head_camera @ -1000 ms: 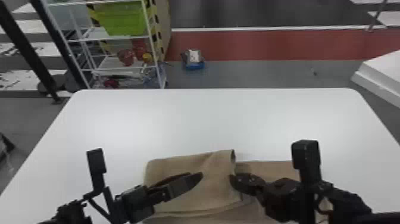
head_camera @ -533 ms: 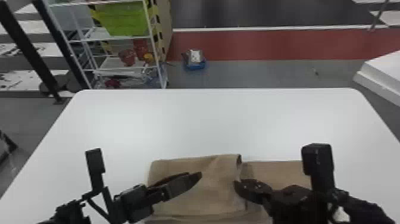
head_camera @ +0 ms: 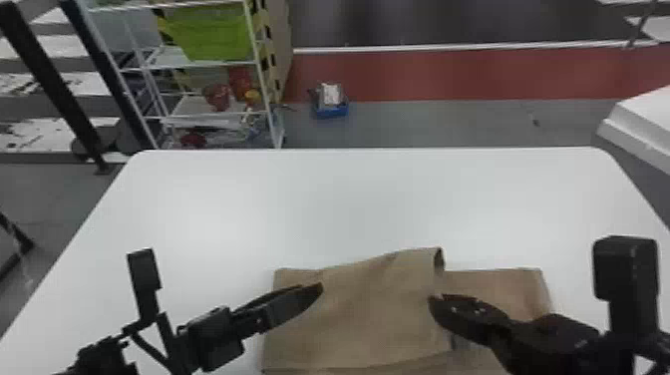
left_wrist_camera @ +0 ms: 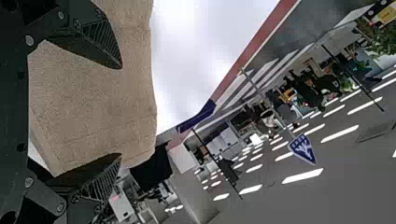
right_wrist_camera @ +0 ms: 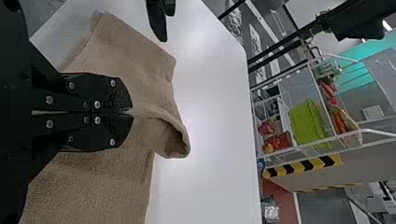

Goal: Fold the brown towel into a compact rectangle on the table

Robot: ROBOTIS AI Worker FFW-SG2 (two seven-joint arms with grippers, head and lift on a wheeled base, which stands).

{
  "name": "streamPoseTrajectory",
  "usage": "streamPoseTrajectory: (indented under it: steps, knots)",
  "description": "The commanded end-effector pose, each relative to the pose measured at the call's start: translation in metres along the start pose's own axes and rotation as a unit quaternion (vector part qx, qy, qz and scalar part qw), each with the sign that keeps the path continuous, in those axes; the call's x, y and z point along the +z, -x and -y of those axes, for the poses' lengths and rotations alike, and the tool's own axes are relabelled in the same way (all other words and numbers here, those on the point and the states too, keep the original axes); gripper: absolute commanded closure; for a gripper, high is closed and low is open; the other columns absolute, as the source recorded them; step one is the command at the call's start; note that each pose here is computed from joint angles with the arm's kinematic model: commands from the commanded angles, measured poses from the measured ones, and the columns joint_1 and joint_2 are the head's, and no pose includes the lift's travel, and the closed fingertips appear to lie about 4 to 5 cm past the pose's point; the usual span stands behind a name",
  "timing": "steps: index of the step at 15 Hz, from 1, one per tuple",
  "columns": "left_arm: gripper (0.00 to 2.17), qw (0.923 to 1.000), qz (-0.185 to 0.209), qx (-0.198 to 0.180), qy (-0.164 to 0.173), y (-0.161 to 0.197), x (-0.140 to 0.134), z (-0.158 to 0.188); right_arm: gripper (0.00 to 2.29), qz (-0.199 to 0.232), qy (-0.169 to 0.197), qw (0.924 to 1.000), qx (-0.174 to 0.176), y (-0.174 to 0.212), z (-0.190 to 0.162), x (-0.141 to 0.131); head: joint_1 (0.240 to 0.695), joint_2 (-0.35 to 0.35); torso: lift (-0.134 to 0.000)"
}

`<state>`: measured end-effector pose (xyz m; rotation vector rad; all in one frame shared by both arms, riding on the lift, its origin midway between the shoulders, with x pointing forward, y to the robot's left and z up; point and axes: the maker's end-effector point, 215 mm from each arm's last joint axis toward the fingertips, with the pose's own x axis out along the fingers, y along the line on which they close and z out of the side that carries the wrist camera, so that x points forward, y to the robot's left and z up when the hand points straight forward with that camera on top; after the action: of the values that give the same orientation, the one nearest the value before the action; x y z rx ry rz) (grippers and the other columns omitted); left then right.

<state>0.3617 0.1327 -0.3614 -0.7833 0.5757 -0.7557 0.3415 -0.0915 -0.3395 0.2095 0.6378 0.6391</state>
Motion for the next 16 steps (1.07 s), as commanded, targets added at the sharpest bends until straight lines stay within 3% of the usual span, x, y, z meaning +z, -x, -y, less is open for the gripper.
streamPoseTrajectory:
  steps: [1, 4, 8, 13, 16]
  knots:
    - [0.27, 1.0000, 0.002, 0.004, 0.000, 0.002, 0.000, -0.001, 1.23, 0.006, -0.014, 0.9998, -0.011, 0.016, 0.014, 0.002, 0.695, 0.075, -0.124]
    - [0.26, 0.9998, 0.002, 0.018, -0.002, 0.004, 0.000, -0.009, 1.23, 0.009, -0.032, 0.9993, -0.019, 0.029, 0.030, -0.002, 0.695, 0.037, -0.124]
    - [0.27, 0.9998, -0.002, 0.019, -0.001, 0.003, -0.004, -0.009, 1.23, 0.036, -0.041, 0.9982, -0.025, 0.053, 0.047, 0.014, 0.695, 0.001, -0.124]
    - [0.27, 0.9998, -0.004, 0.020, 0.000, 0.003, -0.007, -0.010, 1.23, 0.043, -0.065, 0.9965, -0.031, 0.080, 0.071, 0.011, 0.695, -0.065, -0.124]
    - [0.27, 0.9998, -0.010, 0.016, -0.003, -0.003, -0.012, -0.006, 1.23, 0.039, -0.085, 0.9941, -0.055, 0.077, 0.103, 0.000, 0.695, -0.100, -0.124]
